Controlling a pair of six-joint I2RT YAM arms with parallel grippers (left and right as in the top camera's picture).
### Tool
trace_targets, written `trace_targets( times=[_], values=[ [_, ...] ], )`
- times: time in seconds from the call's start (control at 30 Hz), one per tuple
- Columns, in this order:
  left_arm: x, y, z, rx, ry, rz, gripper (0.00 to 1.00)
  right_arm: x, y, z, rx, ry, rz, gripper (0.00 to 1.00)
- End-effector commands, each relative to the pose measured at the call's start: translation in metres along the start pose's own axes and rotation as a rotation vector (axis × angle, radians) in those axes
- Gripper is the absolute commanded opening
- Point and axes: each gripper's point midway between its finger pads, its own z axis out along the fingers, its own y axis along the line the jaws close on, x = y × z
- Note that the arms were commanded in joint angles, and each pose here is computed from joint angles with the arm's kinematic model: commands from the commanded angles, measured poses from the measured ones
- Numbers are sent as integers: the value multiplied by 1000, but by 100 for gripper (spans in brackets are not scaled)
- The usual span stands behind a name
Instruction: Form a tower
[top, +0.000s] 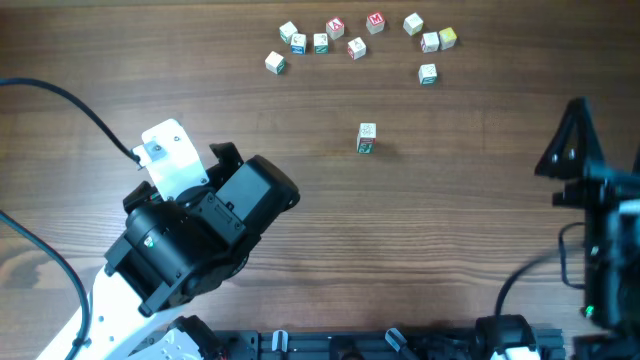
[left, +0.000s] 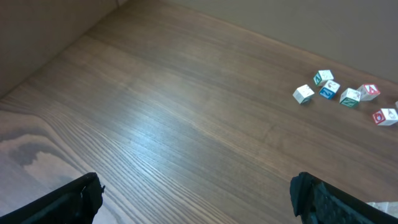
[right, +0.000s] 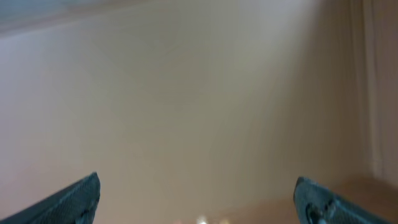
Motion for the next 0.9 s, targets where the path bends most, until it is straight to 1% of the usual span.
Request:
trace_targets(
  times=[0.0,0.13,0.27,0.33,0.4,0.57,0.7,0.77,0.87],
  values=[
    [1,-1,1,-5,-1,-13,100,34,-5,-26,-67,-92,-40,100],
    [1,-1,1,-5,-1,-13,100,86,-17,-38,-98,-161,-45,100],
    [1,-1,1,-5,-1,-13,100,131,-34,-38,-66,-144,-38,100],
    [1,-1,1,-5,-1,-13,100,151,-46,-37,-24,-130,13,100],
    [1,-1,1,-5,-1,-13,100,167,-49,-34,-22,-113,14,100],
    [1,-1,1,-5,-1,-13,100,222,-65,-30,16,-15,28,100],
    [1,-1,1,-5,-1,-13,100,246,-71,-31,41,81,50,100],
    [1,-1,1,-5,-1,-13,100,273,-77,-35,70,190,40,100],
    [1,-1,1,-5,-1,-13,100,272,-75,-34,58,188,34,100]
  ],
)
